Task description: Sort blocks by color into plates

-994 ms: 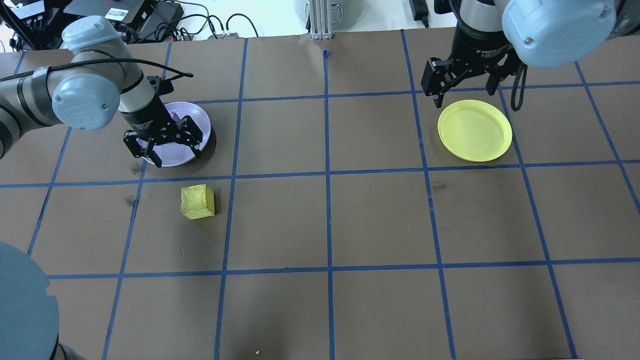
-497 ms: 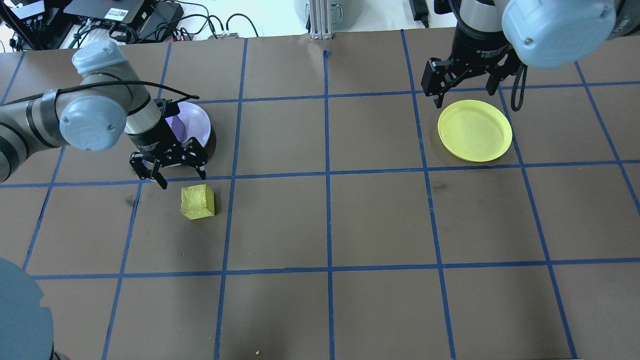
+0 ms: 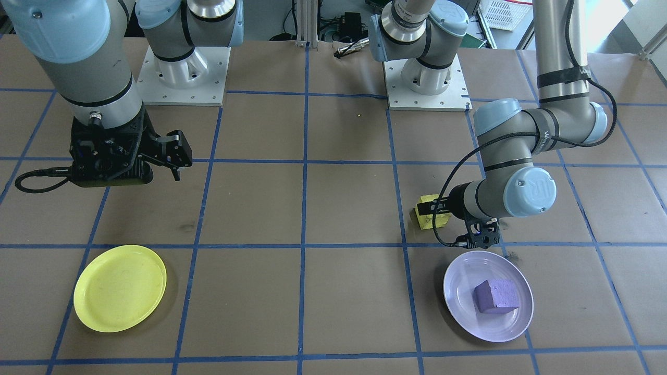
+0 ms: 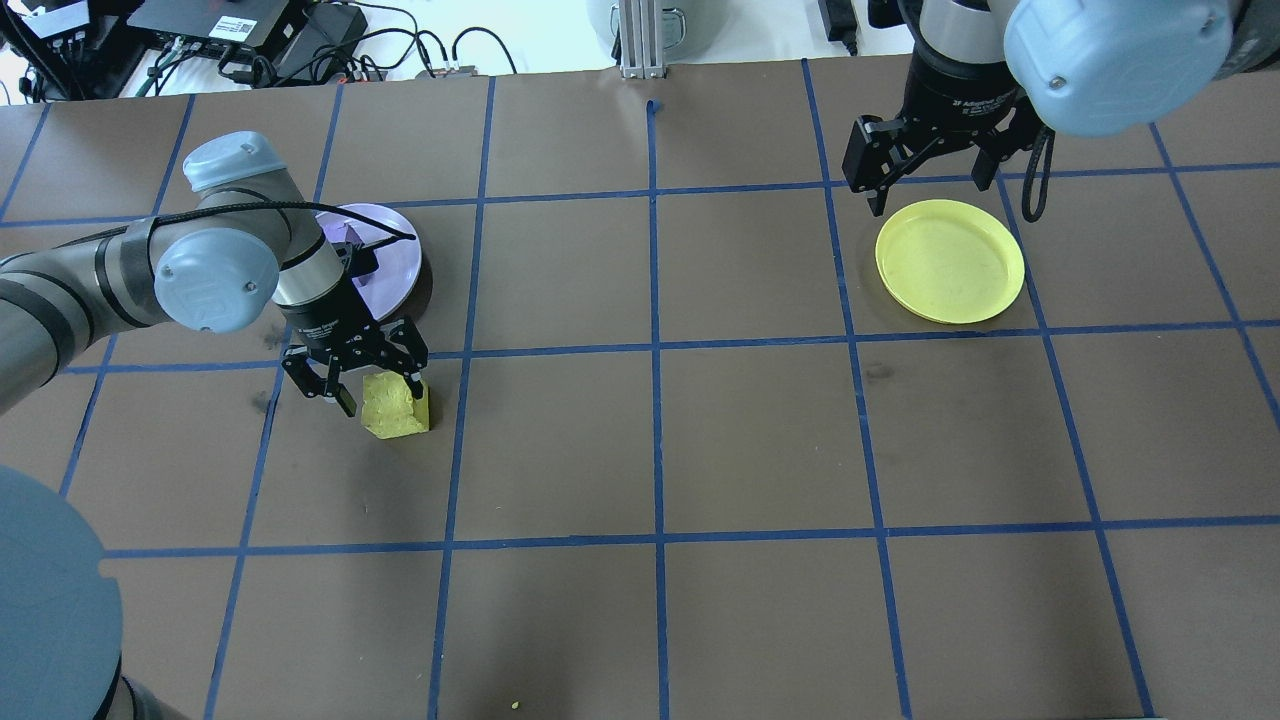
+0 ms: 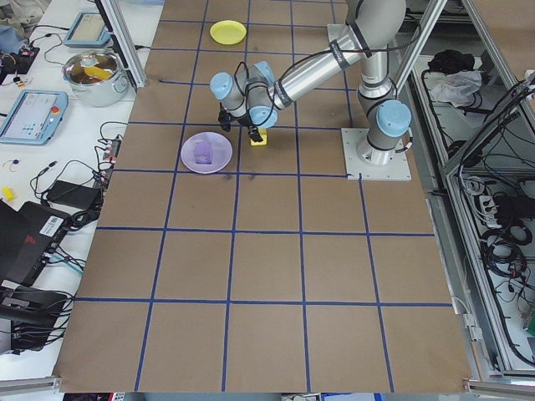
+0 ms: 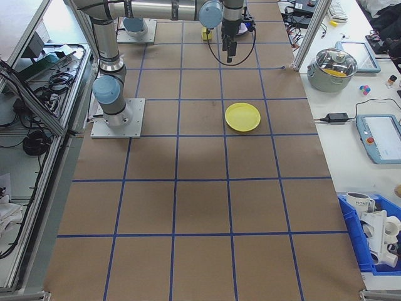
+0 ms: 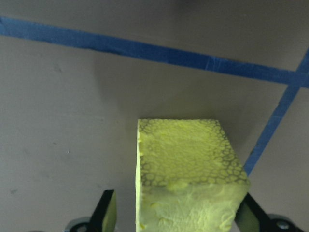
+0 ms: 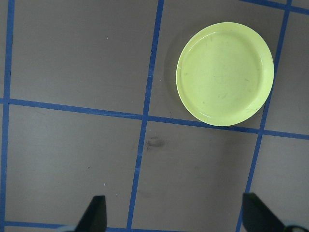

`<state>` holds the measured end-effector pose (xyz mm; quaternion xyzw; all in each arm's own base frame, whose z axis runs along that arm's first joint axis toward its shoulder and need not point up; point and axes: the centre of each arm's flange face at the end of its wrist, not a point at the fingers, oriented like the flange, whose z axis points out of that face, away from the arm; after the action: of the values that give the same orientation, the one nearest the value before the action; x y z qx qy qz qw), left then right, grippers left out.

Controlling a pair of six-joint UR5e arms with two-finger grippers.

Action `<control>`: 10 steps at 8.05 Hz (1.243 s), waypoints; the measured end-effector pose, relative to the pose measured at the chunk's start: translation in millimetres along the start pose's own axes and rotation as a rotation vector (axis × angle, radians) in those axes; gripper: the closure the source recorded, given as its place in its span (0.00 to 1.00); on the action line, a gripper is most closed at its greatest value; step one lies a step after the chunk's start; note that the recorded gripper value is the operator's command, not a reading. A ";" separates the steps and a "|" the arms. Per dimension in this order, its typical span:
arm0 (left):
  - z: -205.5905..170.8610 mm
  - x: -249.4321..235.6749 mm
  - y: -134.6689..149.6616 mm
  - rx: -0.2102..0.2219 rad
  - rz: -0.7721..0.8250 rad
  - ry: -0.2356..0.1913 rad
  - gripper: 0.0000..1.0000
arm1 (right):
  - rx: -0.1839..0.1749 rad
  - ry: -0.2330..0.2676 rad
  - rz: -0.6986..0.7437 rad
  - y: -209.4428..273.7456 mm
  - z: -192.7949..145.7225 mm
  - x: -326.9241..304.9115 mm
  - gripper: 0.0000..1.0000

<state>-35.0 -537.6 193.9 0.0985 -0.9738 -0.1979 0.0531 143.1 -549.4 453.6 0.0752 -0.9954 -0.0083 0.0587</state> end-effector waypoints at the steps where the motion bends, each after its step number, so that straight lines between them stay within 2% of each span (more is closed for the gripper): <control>1: 2.2 0.1 -3.6 0.012 0.007 -0.001 0.63 | 0.000 0.000 0.000 -0.1 0.0 0.0 0.00; 4: 0.3 10.5 -4.0 0.038 0.016 -0.002 0.62 | 0.001 0.000 0.001 0.1 -0.3 0.0 0.00; 5: -3.5 35.4 4.8 0.053 0.012 -0.008 0.61 | 0.001 0.000 0.001 0.1 -0.3 0.0 0.00; 6: -9.6 72.4 20.4 0.073 0.018 -0.020 0.61 | 0.001 0.000 0.001 0.1 -0.2 0.1 0.00; 7: -17.8 113.6 38.9 0.095 0.021 -0.008 0.61 | 0.001 0.000 0.001 0.1 -0.3 0.3 0.00; 9: -29.7 190.7 81.9 0.119 0.036 0.045 0.61 | 0.001 0.000 0.000 0.2 -0.4 0.5 0.00; 10: -25.1 224.8 102.5 0.122 0.060 0.057 0.60 | 0.001 0.000 0.000 0.3 -0.5 0.4 0.00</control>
<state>-268.2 -502.4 271.9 0.0779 -0.9847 -0.1336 0.0805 142.7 -549.2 454.2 0.0751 -0.9954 -0.0078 0.0588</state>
